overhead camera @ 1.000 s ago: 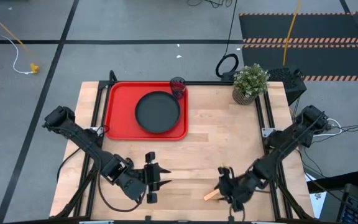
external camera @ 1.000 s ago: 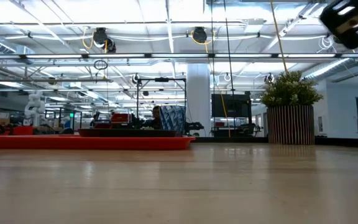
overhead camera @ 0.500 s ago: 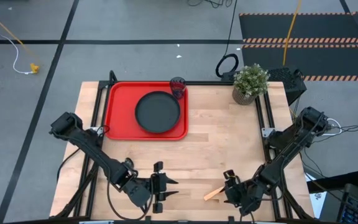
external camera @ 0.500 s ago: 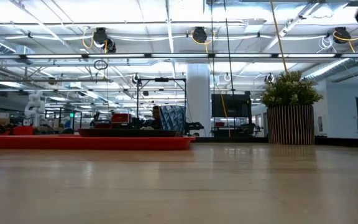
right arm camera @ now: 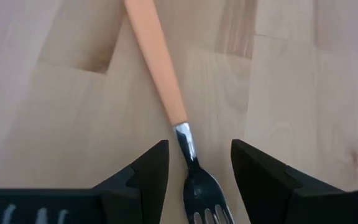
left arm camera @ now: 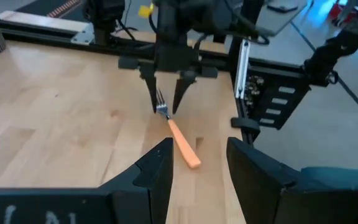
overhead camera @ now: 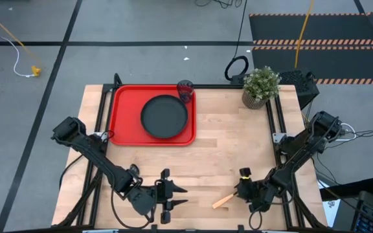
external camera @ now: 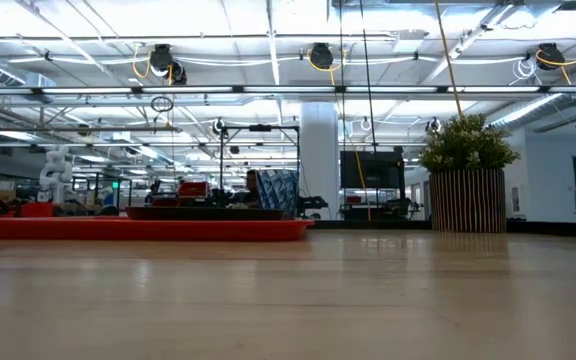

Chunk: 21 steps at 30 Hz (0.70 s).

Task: Pick and place plate/cup/fork/spoon on tray
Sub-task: Put the light orange fork on the red tray to the left of the black plate

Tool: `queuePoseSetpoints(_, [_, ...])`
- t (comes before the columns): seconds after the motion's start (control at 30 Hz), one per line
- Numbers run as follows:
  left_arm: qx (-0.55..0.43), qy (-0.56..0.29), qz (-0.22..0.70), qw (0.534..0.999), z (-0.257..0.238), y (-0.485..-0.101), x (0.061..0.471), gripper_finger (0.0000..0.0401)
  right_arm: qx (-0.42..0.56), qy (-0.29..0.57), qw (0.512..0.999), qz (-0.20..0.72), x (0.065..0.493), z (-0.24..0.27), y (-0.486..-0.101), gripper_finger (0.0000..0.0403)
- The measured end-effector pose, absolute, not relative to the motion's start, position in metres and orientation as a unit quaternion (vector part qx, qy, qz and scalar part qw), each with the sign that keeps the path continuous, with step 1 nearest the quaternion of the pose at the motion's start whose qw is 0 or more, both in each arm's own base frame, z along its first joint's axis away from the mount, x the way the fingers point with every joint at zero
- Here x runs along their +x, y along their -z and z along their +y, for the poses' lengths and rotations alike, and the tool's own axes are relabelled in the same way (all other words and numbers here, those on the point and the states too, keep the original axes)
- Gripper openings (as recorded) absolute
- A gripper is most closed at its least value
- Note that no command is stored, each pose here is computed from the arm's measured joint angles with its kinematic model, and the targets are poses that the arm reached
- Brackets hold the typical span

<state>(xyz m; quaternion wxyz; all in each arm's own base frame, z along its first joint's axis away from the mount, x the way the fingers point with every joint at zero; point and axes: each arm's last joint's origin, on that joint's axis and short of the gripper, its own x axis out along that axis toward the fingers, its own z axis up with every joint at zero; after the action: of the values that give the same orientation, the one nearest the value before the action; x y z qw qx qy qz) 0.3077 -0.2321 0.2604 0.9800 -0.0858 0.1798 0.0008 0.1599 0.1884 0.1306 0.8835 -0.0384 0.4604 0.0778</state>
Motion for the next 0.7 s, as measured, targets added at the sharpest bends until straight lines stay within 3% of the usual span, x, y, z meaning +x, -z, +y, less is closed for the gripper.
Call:
queuePoseSetpoints(0.3, [-0.084, -0.007, 0.177, 0.981, -0.234, -0.261, 0.306, 0.0152, -0.017, -0.111, 0.888, 0.445, 0.153, 0.181, -0.115, 0.016])
queuePoseSetpoints(0.7, [-0.074, -0.006, 0.177, 0.981, -0.233, -0.261, 0.307, 0.0152, -0.026, -0.126, 0.888, 0.441, 0.151, 0.179, -0.111, 0.0051])
